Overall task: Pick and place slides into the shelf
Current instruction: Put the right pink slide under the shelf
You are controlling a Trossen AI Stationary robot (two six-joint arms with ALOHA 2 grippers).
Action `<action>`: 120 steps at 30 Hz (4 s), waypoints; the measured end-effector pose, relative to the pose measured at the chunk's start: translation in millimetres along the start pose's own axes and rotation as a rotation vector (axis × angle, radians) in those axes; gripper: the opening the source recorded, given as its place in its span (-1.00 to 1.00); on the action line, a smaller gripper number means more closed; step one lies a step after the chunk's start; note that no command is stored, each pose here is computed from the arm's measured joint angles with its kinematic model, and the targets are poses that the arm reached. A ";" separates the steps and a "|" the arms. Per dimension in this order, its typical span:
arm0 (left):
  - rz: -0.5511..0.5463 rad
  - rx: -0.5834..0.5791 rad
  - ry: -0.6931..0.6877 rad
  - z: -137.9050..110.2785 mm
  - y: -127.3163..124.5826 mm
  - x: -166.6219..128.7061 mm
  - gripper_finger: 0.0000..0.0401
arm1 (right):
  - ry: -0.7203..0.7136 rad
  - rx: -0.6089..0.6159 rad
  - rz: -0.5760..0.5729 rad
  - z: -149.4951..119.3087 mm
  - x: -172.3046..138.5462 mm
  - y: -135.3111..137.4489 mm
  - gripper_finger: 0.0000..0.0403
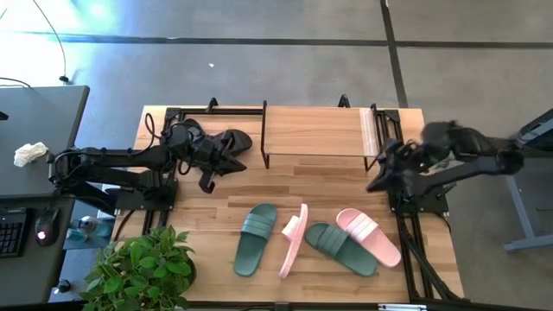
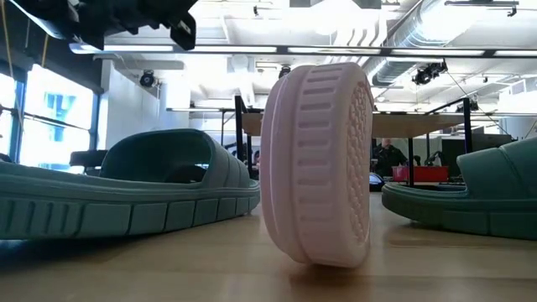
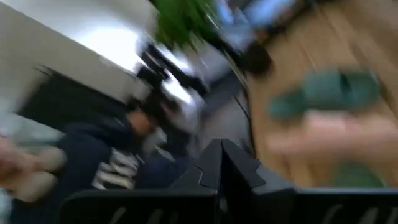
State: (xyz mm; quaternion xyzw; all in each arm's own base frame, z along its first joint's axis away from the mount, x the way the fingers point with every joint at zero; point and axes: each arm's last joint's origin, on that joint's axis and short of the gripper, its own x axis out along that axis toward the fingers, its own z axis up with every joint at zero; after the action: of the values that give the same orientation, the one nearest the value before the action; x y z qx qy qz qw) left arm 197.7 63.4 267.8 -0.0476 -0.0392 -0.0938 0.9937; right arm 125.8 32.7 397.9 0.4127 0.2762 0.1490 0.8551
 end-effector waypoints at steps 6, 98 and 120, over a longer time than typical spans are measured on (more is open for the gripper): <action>0.001 -0.038 0.000 0.0 0.0 0.0 -1.00 | 0.343 0.104 -0.380 -35.6 32.6 -0.8 -1.00; 0.025 -0.095 0.088 -9.9 1.5 -0.5 -1.00 | 0.691 -0.830 -1.233 -220.3 187.0 -96.1 -0.13; 0.026 -0.102 0.088 -10.0 1.5 -0.5 -1.00 | 0.501 -0.726 -1.366 -206.4 186.7 -73.9 -0.99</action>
State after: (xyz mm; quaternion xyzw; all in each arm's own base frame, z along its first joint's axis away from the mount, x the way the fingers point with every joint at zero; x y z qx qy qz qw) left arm 198.2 64.0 257.8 -0.0944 0.0100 -0.0850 0.9918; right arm 154.8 206.0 169.8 -0.1955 0.5847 -0.2377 0.7506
